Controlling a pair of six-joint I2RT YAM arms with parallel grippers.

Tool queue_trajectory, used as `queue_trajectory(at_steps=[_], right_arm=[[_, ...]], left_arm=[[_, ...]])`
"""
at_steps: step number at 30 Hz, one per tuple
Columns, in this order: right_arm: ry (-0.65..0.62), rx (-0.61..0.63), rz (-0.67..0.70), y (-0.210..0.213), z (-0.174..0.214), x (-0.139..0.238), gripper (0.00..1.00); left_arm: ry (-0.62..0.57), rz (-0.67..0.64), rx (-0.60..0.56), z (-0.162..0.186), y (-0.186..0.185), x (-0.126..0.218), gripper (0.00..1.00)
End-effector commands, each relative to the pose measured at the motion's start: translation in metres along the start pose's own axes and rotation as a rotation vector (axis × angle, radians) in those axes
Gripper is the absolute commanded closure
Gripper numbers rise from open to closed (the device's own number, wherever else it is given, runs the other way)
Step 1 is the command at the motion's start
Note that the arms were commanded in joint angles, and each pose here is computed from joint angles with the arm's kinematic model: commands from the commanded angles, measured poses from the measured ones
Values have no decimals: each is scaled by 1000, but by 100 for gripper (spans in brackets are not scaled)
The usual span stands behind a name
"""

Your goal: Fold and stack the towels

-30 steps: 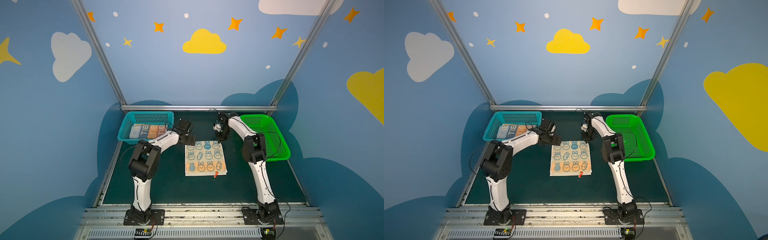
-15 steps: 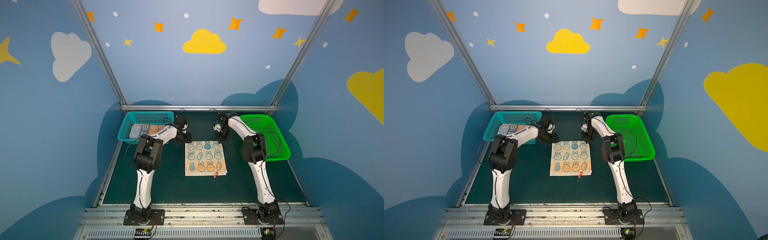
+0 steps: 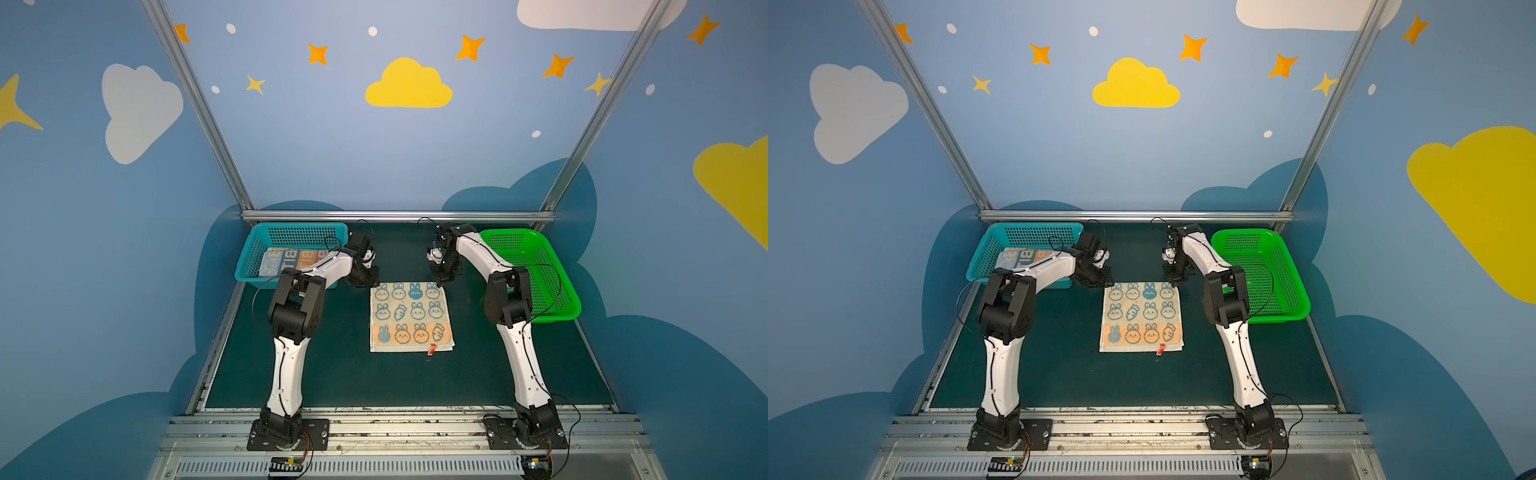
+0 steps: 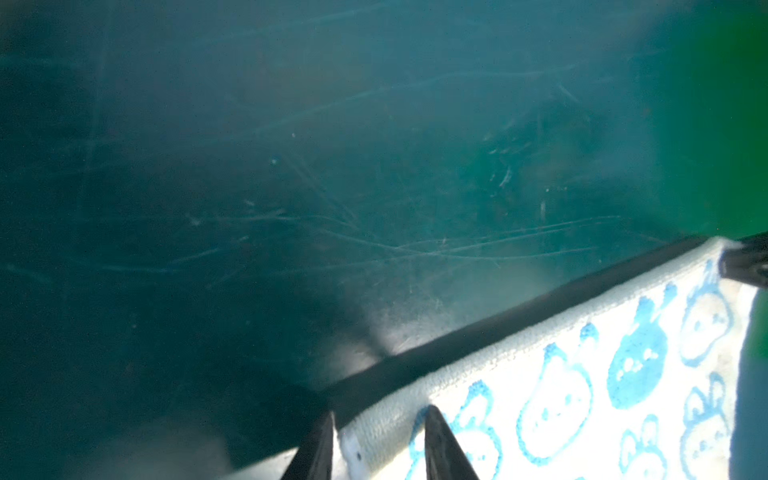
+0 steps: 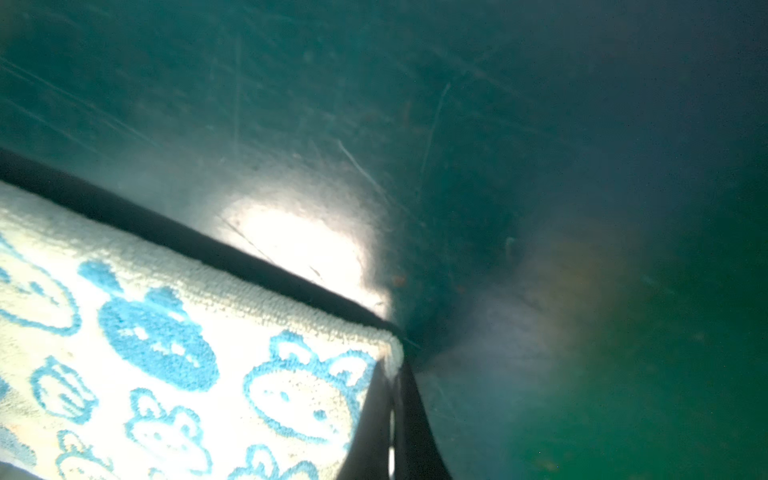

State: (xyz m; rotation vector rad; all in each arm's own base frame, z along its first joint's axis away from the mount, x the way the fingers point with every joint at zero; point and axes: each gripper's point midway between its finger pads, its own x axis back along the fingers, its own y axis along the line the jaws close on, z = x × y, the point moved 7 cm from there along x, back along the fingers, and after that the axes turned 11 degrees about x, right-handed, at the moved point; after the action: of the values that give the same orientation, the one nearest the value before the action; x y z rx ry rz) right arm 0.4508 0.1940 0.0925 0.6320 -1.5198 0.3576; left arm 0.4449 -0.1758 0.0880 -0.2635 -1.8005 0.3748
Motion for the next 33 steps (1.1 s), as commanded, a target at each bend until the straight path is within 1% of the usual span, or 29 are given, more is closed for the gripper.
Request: queue_trajectory(at_steps=[1,4,6,9,13,19,23,27,33], right_arm=[[29,5,4,1,3,0,100],[29,6,7,1,3,0,100],[30,4,7,0,3,0,100],[26,3,1,1,3,1,100],[4,-9,-11,1,2,8,100],[-65,-68,-26,1,1,37,100],[-108,-103,-66,2,5,54,100],[-115,-129,-36,3,12,64,100],[-104,-164,-11,4,23,71,100]], left_arm=[[74,-7,4,11,8,-18,71],[79,-17,0,12,9,-19,83],[79,-26,-3,12,11,-19,87],[80,-35,-5,12,13,-20,90],[75,-42,-15,10,14,-17,97],[0,-18,-35,-3,6,5,97],[-65,-2,-58,-11,-2,21,97],[-105,-13,-78,-15,-5,34,97],[-137,-17,-89,-11,-7,51,97]])
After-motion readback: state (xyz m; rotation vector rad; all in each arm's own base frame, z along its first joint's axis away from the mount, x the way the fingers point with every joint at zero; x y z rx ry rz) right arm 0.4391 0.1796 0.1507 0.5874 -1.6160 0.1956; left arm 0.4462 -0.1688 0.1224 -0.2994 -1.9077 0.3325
